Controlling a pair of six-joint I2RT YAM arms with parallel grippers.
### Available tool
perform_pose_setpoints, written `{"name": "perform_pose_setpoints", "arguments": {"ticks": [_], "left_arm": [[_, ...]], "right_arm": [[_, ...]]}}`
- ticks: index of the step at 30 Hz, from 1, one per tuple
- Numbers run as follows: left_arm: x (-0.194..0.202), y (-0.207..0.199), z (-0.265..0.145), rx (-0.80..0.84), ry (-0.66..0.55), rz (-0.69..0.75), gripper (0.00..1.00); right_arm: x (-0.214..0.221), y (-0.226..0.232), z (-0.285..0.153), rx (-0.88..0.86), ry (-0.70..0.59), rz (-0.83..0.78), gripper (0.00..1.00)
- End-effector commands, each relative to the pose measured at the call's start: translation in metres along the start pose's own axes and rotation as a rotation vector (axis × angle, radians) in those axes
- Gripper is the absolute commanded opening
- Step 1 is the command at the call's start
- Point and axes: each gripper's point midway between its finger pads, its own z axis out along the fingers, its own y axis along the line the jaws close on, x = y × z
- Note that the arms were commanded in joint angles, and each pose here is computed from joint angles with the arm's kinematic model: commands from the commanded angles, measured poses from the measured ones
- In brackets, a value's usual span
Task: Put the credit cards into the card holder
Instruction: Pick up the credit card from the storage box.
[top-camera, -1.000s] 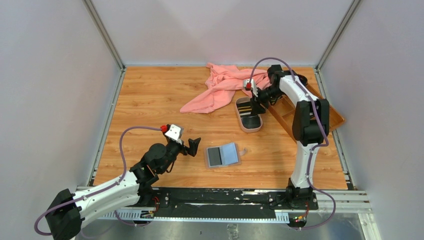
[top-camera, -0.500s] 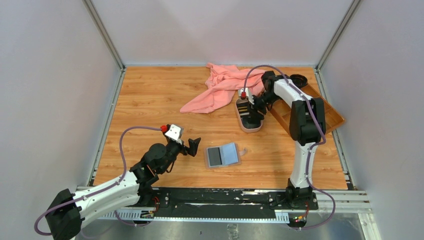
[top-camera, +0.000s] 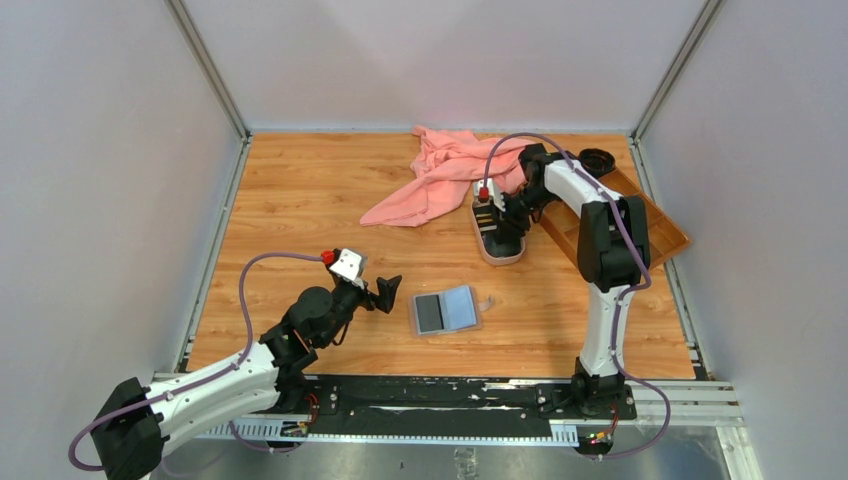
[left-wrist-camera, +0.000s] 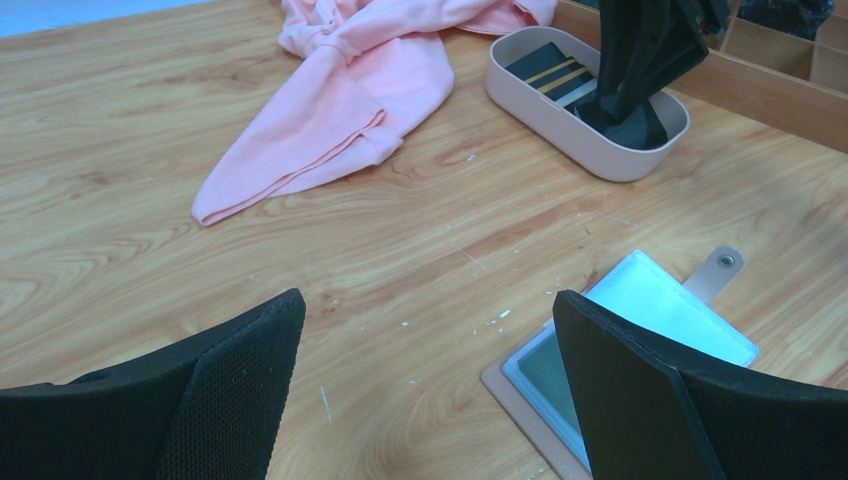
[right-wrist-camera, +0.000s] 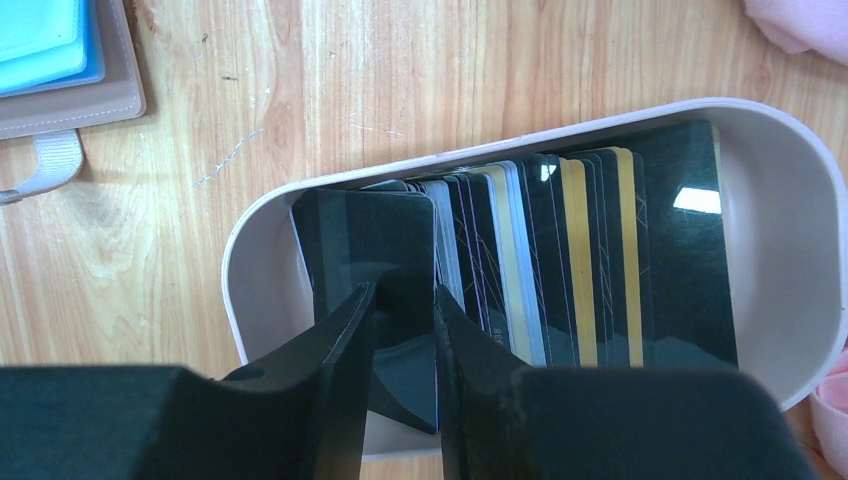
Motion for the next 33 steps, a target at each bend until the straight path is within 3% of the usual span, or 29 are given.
{"name": "perform_pose_setpoints", "arguments": {"ticks": [1,23,33], "left_arm": [[-0.011,0.004,0.001,-0.018,-0.043,-0.003,1.0],[-0.011,0.003,0.001,-0.018,-0.041,-0.003,1.0],[-0.012,0.003,0.001,-0.018,-0.042,-0.003,1.0]], "right_arm": [[-0.006,0.0,-0.002,0.016,0.003,-0.015,0.28],[-0.013,-0.017,-0.023,0.107,-0.052,0.024,0.01],[-0.016,-0.019,-0.036,0.128,-0.102,0.047,0.0]]}}
